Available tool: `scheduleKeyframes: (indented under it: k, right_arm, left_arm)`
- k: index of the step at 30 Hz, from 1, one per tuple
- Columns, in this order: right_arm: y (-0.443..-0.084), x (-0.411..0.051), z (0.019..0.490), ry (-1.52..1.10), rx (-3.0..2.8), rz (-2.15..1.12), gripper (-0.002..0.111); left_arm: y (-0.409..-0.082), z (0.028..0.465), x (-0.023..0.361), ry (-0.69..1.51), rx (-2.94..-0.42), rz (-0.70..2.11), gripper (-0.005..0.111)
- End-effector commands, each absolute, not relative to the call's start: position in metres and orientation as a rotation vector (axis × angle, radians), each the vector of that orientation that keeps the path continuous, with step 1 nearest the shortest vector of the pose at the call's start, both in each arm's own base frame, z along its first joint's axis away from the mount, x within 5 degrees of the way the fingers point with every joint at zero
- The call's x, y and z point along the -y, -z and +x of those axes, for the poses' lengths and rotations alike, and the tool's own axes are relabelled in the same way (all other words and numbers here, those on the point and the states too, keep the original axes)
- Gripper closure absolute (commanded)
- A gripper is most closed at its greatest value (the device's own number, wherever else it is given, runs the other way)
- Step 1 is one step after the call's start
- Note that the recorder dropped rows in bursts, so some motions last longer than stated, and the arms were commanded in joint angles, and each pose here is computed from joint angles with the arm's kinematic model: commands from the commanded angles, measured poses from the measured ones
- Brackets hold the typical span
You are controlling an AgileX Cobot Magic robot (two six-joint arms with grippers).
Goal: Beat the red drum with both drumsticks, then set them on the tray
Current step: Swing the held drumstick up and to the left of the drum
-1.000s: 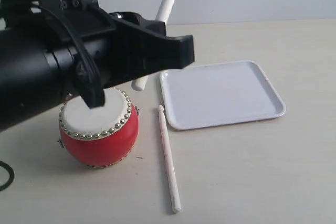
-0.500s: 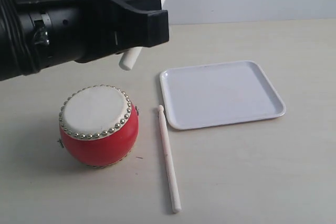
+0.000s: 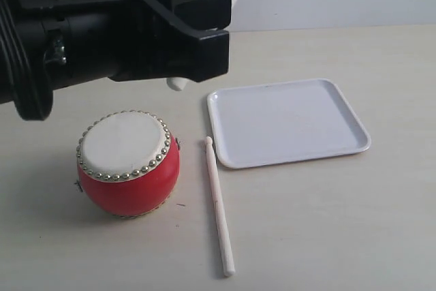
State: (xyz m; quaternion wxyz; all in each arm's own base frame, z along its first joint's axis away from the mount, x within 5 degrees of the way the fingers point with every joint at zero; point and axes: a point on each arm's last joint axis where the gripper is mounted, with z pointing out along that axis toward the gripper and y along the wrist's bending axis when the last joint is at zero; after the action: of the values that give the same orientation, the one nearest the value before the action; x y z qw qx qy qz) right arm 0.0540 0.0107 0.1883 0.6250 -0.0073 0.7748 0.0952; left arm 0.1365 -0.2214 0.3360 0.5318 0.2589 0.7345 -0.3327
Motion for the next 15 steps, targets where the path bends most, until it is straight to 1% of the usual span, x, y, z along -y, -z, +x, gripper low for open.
scheduleKeyframes:
  k: [1,15]
  right_arm:
    - [-0.1877,-0.0102,0.0539,-0.210,-1.770,-0.013,0.108]
    - [-0.1877,-0.0102,0.0539,-0.210,-1.770,-0.013,0.108]
  left_arm:
    - [-0.3407,0.1332,0.2232,0.843,-1.717,0.646,0.107]
    - [-0.3427,0.1240,0.2294,0.908,-1.646,0.784,0.107]
